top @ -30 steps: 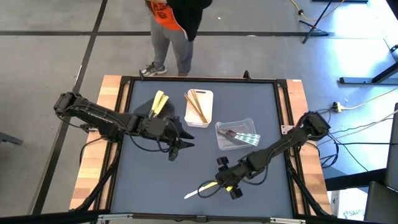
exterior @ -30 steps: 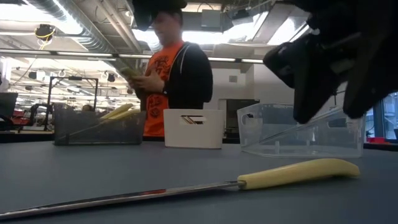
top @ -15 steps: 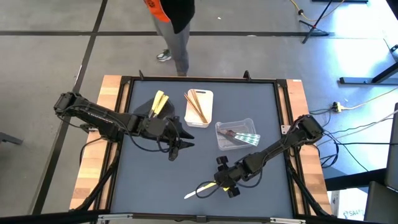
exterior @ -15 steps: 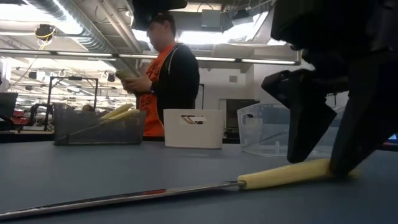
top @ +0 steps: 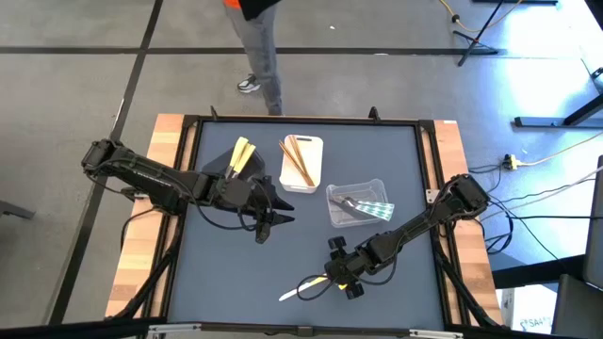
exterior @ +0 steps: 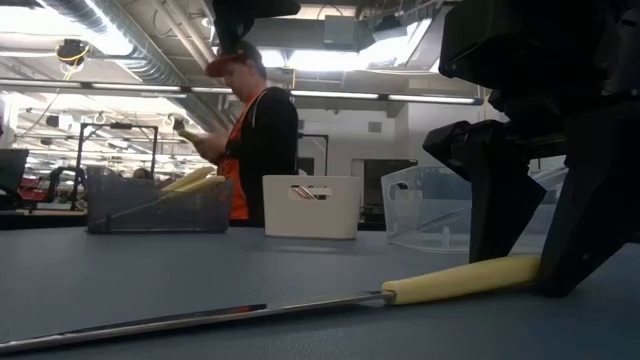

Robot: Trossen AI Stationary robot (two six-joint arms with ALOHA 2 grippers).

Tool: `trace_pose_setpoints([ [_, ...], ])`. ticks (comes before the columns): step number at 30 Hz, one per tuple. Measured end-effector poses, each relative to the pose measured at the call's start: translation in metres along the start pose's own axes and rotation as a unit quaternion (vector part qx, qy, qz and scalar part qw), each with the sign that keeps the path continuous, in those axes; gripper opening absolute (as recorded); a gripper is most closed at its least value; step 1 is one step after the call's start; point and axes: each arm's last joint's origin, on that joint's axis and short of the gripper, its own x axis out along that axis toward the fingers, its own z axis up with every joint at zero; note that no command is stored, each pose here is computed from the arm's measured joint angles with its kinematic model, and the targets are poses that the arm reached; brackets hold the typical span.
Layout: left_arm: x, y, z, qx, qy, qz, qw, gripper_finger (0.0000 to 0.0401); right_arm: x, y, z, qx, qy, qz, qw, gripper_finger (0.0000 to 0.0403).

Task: Sort silverware by color (type)
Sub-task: Put the yellow knife into the black bin

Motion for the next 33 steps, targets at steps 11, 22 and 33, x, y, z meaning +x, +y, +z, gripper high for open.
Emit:
trace_pose_setpoints([
  [11,0.0,0.0,0.0,0.0,0.0,0.0,1.0,0.0142,0.0,0.0,0.0,0.0,0.001,0.006,1.0,0.0087],
  [22,0.0,0.0,0.0,-0.002,0.0,0.0,1.0,0.0142,-0.002,0.001,0.007,-0.007,-0.006,0.007,1.0,0.0053],
  [33,-0.003,-0.002,0.002,-0.081,0.038,-0.09,0.992,0.0142,-0.02,0.005,0.043,-0.098,-0.05,-0.018,0.994,0.0053],
])
